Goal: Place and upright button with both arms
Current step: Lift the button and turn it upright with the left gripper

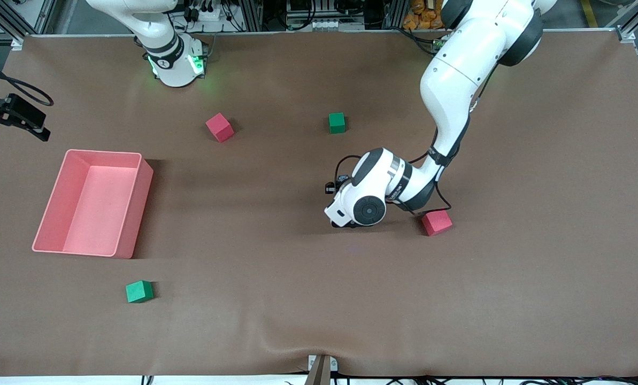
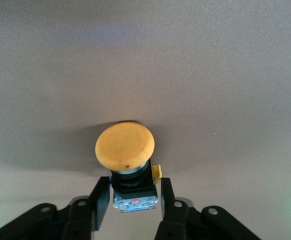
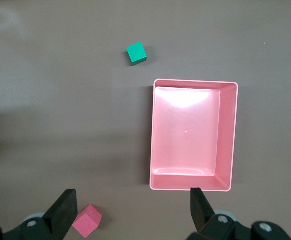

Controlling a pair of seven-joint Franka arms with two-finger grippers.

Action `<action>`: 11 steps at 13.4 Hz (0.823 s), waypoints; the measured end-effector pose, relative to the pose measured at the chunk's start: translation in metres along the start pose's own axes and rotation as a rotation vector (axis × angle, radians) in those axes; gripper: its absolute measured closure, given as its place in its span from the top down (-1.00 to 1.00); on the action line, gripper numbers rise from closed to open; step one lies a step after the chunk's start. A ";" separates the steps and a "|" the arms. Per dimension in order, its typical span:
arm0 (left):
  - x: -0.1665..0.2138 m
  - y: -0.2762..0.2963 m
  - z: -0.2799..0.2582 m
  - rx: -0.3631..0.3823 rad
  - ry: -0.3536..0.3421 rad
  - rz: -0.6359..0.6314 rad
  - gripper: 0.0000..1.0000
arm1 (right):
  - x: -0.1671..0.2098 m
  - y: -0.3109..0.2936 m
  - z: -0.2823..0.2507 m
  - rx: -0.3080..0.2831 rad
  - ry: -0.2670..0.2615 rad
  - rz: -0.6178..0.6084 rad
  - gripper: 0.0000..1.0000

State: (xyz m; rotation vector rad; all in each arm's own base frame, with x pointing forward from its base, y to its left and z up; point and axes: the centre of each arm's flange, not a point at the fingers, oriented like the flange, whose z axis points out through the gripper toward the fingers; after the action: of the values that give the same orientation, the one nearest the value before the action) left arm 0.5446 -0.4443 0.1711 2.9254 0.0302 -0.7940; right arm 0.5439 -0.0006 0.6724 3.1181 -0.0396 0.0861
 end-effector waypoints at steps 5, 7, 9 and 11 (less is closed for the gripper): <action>0.001 0.002 -0.008 -0.010 0.011 -0.010 -0.26 | -0.001 0.002 0.001 0.000 -0.009 0.003 1.00; -0.002 0.007 -0.021 -0.024 0.030 -0.047 -0.26 | -0.003 0.004 0.004 0.008 -0.036 0.008 1.00; -0.008 0.013 -0.039 -0.039 0.054 -0.089 -0.26 | -0.005 0.009 0.005 0.024 -0.049 0.021 1.00; -0.015 0.017 -0.055 -0.051 0.074 -0.118 -0.26 | -0.005 0.010 0.006 0.029 -0.057 0.022 1.00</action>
State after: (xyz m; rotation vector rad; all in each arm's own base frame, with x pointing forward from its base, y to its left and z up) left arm 0.5597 -0.4549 0.2273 2.9252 0.2278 -0.6892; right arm 0.5385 -0.0102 0.6666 3.1495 -0.0737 -0.0022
